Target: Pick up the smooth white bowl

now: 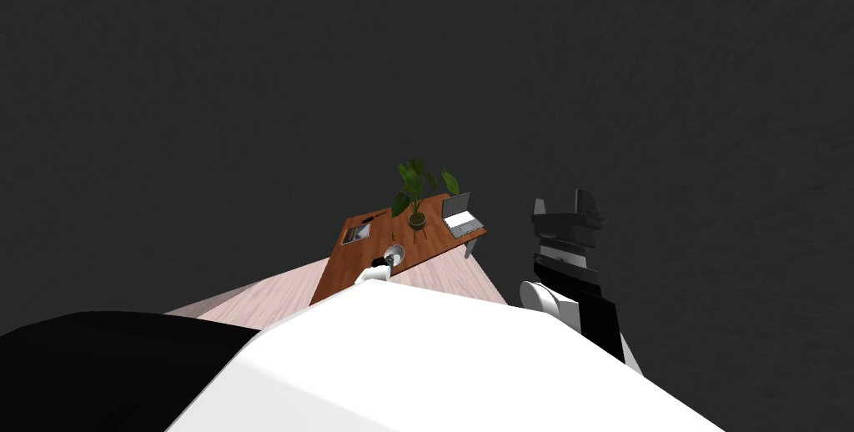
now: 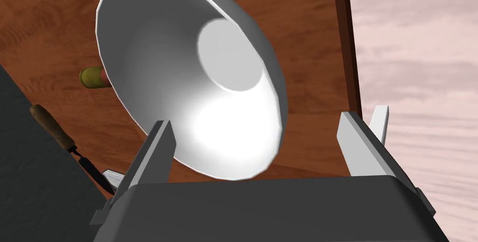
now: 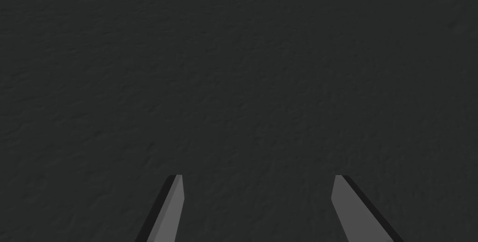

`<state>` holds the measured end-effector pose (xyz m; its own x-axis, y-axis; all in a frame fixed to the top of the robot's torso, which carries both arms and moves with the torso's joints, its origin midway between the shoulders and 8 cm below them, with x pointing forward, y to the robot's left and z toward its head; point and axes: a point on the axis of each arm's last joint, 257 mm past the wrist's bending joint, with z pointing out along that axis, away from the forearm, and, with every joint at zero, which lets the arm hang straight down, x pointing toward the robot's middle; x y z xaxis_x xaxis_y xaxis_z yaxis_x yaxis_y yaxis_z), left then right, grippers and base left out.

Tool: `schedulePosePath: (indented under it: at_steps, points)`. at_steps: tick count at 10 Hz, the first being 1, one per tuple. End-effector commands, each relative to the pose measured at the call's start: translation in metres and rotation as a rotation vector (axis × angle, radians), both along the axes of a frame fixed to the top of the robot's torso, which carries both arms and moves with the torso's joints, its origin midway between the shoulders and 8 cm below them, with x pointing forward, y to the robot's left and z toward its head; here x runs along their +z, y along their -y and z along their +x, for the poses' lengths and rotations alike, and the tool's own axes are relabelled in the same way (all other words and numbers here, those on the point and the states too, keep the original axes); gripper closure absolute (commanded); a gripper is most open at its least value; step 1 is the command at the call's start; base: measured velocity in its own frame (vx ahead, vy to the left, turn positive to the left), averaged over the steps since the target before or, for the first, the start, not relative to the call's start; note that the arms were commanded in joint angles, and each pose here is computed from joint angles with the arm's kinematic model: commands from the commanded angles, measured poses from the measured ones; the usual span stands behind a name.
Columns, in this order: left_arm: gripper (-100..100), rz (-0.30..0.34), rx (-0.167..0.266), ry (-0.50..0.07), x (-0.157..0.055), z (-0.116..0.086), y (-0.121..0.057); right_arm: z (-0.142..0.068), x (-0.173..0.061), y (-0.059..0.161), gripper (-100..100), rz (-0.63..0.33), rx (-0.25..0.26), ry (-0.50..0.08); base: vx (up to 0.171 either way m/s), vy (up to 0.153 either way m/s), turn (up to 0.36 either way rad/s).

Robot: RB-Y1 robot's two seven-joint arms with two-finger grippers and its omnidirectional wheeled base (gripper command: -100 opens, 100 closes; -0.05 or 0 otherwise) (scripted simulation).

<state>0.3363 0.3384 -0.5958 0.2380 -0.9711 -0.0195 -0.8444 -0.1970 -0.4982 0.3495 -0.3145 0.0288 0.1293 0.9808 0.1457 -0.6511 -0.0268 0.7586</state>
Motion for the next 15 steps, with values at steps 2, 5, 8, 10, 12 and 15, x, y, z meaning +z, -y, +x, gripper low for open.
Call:
schedulePosePath:
  at_steps: [2,5,8,10,12,15]
  points:
    - [-100,-0.004,0.002,-0.015,-0.005,-0.005,0.0,0.0,0.0,0.0,0,0.0,0.0,0.0,0.015,-0.001,0.001]
    - [-100,-0.004,0.0,-0.016,-0.015,-0.013,0.005,0.0,0.0,0.0,0,0.0,0.0,0.0,0.034,0.009,0.009]
    - [-100,-0.004,-0.004,-0.016,-0.025,-0.023,0.011,0.0,0.0,0.0,0,0.0,0.0,0.0,0.07,0.028,0.013]
    - [100,-0.004,-0.004,-0.015,-0.024,-0.022,0.01,0.0,0.0,0.0,0,0.0,0.0,0.0,0.015,0.007,0.0]
    - [100,-0.004,-0.004,-0.019,-0.025,-0.024,0.01,0.0,0.0,0.0,0,0.0,0.0,0.0,0.0,0.0,0.0]
    - [0,-0.003,-0.005,-0.018,-0.024,-0.023,0.01,0.0,0.0,0.0,0,0.0,0.0,0.0,0.0,0.0,0.0]
